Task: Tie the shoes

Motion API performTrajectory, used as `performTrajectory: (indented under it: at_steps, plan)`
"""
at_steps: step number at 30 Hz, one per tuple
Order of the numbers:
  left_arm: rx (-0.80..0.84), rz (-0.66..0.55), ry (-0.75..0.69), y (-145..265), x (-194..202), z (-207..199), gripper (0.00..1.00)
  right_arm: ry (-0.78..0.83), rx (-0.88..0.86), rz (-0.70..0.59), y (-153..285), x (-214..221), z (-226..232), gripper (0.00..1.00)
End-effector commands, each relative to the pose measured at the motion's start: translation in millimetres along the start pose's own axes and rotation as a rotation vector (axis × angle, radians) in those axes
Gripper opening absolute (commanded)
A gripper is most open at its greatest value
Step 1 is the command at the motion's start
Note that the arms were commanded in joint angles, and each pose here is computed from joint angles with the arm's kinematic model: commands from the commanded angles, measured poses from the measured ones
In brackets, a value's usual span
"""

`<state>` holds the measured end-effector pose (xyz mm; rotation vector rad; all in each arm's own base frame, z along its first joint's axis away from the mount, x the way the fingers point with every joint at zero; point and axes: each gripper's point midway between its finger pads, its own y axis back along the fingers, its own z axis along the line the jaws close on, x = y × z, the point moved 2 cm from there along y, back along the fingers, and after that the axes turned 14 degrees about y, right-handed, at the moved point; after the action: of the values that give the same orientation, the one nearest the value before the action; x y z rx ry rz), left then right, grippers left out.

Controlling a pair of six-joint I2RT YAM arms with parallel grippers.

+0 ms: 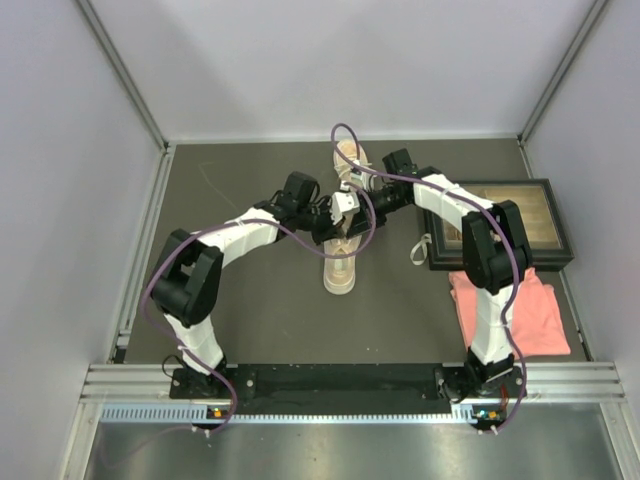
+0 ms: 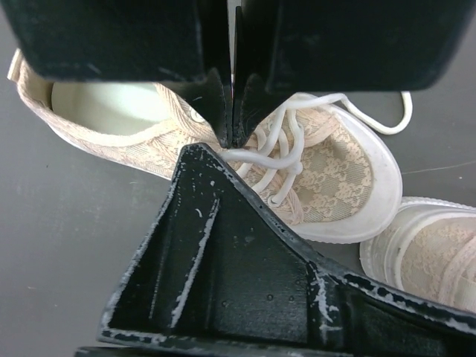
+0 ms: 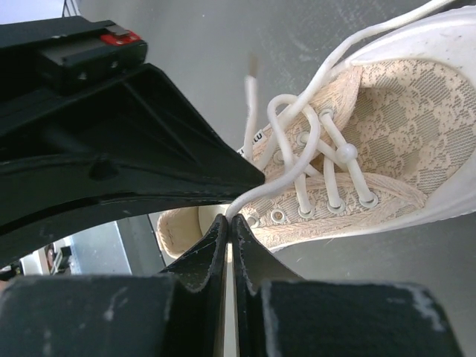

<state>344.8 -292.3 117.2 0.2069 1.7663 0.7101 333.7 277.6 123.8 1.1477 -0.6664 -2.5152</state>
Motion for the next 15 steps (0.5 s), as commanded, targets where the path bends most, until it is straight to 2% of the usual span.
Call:
performTrajectory:
  at_steps: [1,6,9,12,15]
  plan:
    - [-0.002,-0.071,-0.004,-6.7,-19.3,4.0,0.00,0.095,-0.024,-0.059,14.3,-19.4,19.9,0.02]
    - [0.045,-0.141,-0.023,-10.4,-22.8,-3.9,0.00,0.083,-0.024,-0.068,15.3,-21.1,21.1,0.07]
    - [0.084,-0.182,-0.034,-9.0,-21.7,-13.1,0.00,0.075,-0.032,-0.072,15.7,-21.9,23.0,0.13]
    - [0.098,-0.173,-0.026,-11.6,-13.5,-15.6,0.00,0.067,-0.027,-0.070,17.6,-20.4,21.5,0.17]
    - [0.092,-0.184,-0.023,-12.8,-10.6,-13.3,0.00,0.057,-0.025,-0.074,22.6,-20.6,21.4,0.26]
